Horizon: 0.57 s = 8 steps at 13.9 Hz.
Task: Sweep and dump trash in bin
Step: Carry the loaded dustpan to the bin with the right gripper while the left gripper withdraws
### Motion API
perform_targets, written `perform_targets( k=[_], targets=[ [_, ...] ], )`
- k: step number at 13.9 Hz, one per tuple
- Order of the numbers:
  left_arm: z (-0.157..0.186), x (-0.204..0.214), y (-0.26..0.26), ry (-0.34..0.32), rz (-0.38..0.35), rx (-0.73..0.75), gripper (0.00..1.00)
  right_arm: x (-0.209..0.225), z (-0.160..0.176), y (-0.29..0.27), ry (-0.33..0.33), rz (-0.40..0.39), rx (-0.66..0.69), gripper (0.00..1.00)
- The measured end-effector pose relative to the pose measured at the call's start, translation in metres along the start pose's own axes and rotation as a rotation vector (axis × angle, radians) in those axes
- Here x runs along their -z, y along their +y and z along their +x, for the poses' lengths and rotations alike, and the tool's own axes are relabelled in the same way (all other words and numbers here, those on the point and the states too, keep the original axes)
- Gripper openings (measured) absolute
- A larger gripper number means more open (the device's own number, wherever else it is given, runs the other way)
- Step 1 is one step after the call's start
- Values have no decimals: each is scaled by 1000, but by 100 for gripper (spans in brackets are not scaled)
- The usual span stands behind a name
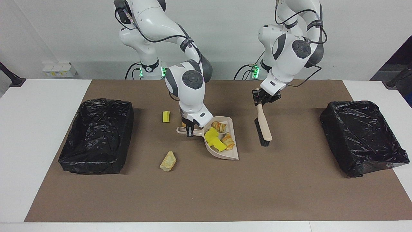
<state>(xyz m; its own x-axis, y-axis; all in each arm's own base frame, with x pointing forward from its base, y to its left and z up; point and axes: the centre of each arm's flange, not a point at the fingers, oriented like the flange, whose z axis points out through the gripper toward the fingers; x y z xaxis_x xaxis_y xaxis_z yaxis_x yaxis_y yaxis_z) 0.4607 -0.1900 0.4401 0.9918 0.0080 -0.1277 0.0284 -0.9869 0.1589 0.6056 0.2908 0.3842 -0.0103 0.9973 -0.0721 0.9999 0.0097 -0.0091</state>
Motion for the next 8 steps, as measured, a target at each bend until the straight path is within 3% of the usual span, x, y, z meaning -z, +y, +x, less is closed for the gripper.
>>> perform_targets(
  k=[8],
  targets=[
    [-117, -63, 40, -89, 119, 44, 26, 68, -74, 16, 60, -80, -89, 32]
  ],
)
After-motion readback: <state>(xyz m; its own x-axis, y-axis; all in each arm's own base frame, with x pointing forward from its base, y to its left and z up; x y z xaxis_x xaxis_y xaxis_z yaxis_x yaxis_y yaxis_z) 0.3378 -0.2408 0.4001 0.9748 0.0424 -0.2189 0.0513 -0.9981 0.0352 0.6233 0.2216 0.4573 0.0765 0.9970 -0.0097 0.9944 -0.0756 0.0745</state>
